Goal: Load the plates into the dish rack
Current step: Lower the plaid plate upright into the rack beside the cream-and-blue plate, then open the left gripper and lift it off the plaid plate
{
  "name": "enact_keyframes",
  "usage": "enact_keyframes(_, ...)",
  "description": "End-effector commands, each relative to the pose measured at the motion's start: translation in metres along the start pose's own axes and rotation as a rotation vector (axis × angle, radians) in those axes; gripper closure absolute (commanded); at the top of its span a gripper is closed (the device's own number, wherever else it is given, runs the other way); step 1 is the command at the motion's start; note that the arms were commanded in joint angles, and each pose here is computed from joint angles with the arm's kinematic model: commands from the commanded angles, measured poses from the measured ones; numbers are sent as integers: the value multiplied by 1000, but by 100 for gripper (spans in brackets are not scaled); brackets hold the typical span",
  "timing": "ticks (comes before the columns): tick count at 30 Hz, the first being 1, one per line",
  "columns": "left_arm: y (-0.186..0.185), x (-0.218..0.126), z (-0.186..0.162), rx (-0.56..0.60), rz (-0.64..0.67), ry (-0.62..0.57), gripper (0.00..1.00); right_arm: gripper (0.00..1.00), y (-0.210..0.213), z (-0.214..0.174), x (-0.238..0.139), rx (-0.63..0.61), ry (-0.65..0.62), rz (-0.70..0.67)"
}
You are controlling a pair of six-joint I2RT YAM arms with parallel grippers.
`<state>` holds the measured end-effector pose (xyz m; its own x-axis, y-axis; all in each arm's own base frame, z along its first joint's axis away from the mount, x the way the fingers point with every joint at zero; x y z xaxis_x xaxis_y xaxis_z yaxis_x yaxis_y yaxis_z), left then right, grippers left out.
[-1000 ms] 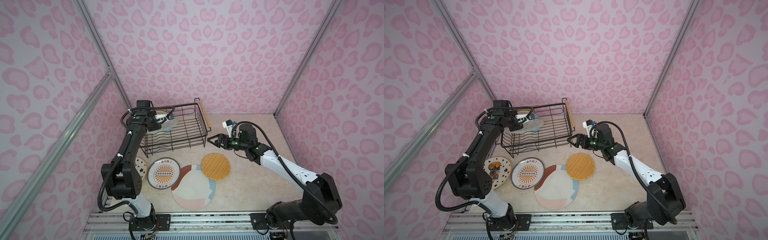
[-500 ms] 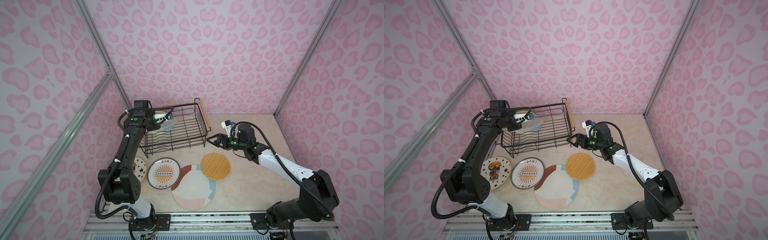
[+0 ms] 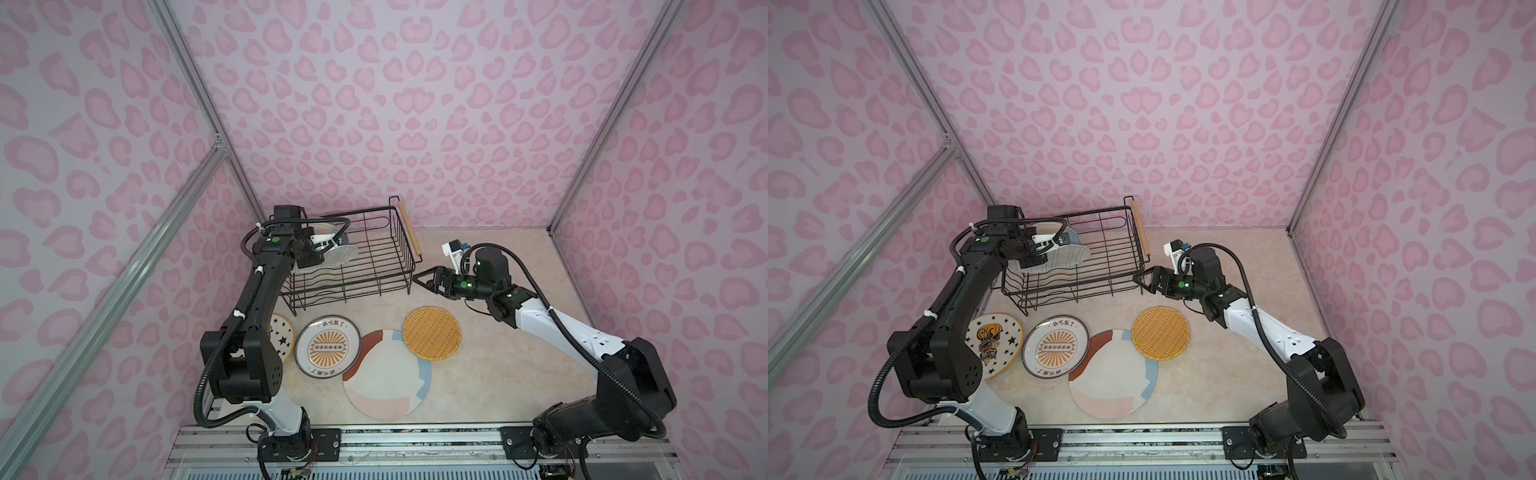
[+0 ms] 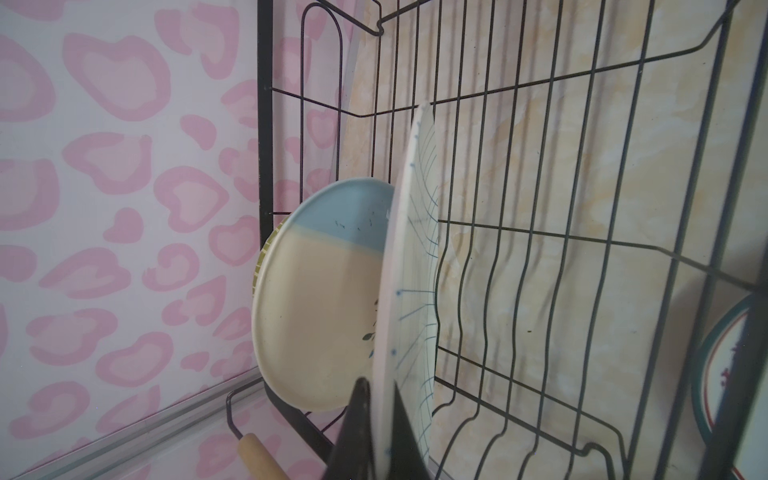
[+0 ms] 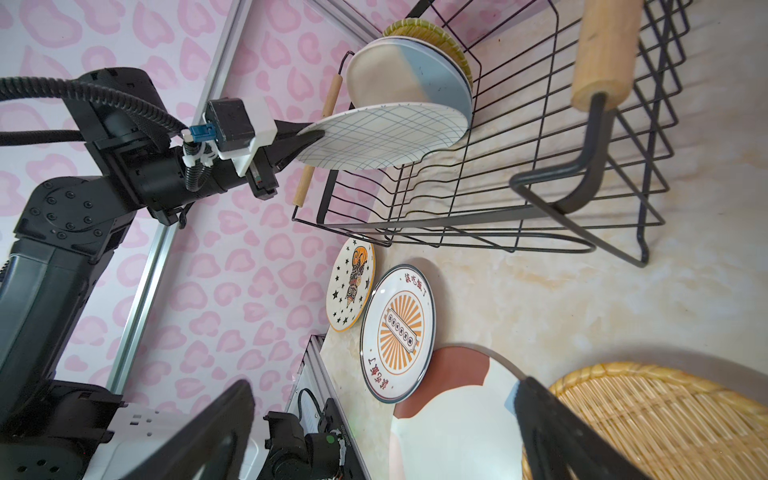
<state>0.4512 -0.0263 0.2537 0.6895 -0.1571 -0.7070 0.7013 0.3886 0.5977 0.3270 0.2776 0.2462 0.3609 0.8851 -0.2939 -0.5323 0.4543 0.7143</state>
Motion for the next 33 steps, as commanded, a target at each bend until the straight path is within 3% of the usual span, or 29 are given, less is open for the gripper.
enact_keyframes(1,14,1,3,13,52,-9,96,3,0,-2,1,-3,-1,14)
enact_keyframes(26,12,17,-9,-27,47,14,96,3,-2,1,6,3,-10,30)
enact_keyframes(29,14,12,-7,-31,62,3,90,3,-2,2,5,1,-9,29)
enact_keyframes(33,21,7,-5,-30,99,-1,73,3,-1,3,5,0,-13,34)
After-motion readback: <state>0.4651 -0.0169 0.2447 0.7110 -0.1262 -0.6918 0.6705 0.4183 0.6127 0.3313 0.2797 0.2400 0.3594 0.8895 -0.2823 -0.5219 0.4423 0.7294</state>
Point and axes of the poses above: each gripper's point midway between its finger pads, its own x axis out along the fingers, its own y axis along the line the jaws close on, z = x × y, the point moved 2 cm from there along -x, back along the fingers, and after that the axes turned 11 degrees about -x, right-handed, at the moved point
